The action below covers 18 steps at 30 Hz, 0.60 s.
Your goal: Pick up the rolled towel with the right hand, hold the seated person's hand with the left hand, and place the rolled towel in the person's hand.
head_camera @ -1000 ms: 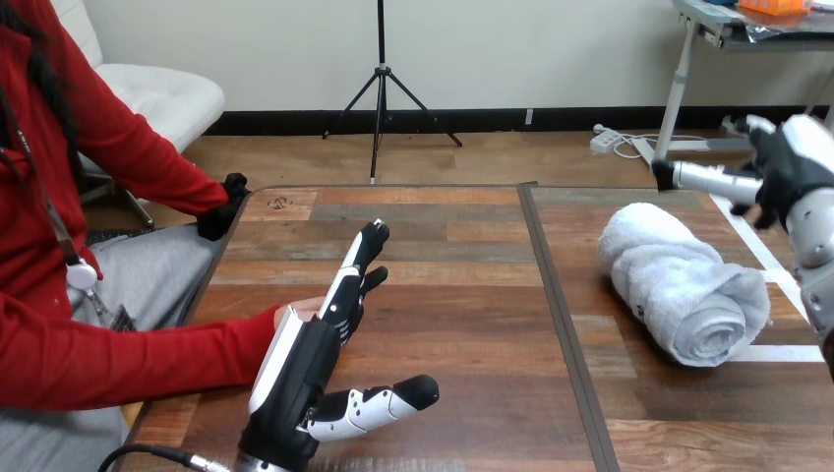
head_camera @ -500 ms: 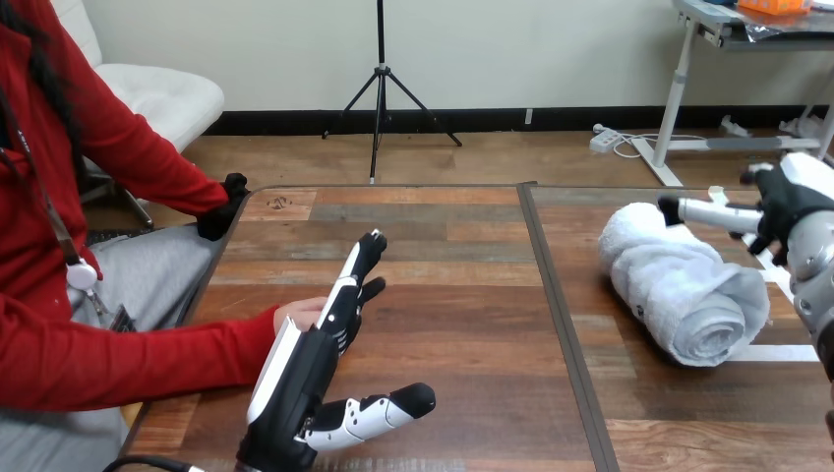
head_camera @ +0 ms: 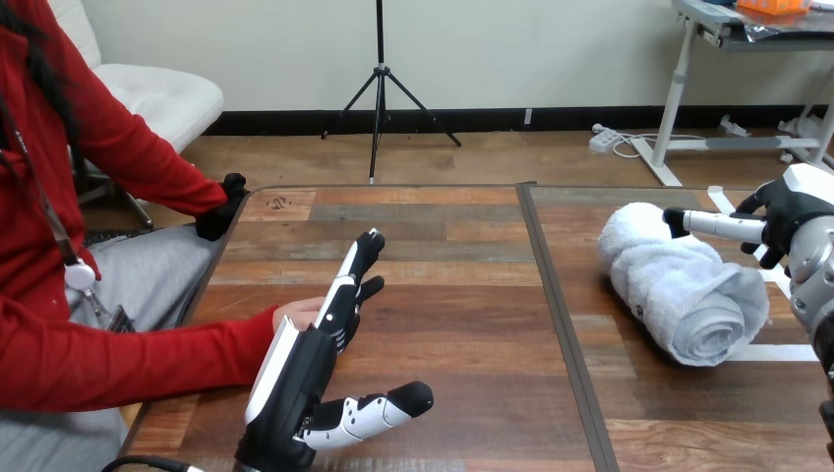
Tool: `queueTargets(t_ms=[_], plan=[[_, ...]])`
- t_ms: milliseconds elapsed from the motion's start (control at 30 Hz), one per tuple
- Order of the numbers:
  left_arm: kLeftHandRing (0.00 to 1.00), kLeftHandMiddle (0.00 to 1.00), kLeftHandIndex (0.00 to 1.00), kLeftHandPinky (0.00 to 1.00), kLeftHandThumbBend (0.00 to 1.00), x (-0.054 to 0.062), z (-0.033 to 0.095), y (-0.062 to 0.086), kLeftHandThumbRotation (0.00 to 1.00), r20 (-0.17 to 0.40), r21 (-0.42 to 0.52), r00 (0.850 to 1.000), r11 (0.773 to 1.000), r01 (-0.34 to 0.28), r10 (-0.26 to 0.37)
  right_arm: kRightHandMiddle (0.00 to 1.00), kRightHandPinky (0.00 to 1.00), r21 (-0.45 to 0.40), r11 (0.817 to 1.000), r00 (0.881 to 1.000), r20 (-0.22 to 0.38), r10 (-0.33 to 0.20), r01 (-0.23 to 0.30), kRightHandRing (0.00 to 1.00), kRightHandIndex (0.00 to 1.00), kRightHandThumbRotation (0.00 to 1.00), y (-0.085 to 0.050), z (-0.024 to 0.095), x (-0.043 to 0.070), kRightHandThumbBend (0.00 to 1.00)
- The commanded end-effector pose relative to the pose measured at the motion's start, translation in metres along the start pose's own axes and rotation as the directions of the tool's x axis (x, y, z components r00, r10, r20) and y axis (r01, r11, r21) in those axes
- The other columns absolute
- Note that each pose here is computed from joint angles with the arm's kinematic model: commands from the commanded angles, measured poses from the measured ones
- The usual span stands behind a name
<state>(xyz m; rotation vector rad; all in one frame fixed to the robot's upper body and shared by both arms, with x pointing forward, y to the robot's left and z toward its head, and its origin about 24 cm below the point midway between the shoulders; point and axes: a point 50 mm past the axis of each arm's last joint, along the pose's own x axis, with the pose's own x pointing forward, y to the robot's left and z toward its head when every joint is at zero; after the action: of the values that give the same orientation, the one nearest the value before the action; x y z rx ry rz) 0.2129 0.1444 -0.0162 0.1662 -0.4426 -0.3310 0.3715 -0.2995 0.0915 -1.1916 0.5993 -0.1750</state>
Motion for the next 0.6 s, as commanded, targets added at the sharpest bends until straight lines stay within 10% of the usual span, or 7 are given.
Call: queueTargets(t_ms=[0,567], plan=[[1.0,1.0,1.0,0.93,1.0,0.016,0.014,0.008,0.63,0.132,0.037,0.991,0.999,-0.019,0.014,0.59,0.39,0.004,0.995,0.989,0.115,-0.096,0.097,0.49,0.72,0.8,-0.032,0.048,-0.005,1.0],[1.0,1.0,1.0,0.95,1.0,0.006,0.016,0.011,0.63,0.132,0.043,0.991,0.999,-0.029,0.023,0.54,0.36,-0.001,0.999,0.996,0.076,-0.045,0.045,0.47,0.66,0.8,-0.009,0.039,-0.003,1.0]])
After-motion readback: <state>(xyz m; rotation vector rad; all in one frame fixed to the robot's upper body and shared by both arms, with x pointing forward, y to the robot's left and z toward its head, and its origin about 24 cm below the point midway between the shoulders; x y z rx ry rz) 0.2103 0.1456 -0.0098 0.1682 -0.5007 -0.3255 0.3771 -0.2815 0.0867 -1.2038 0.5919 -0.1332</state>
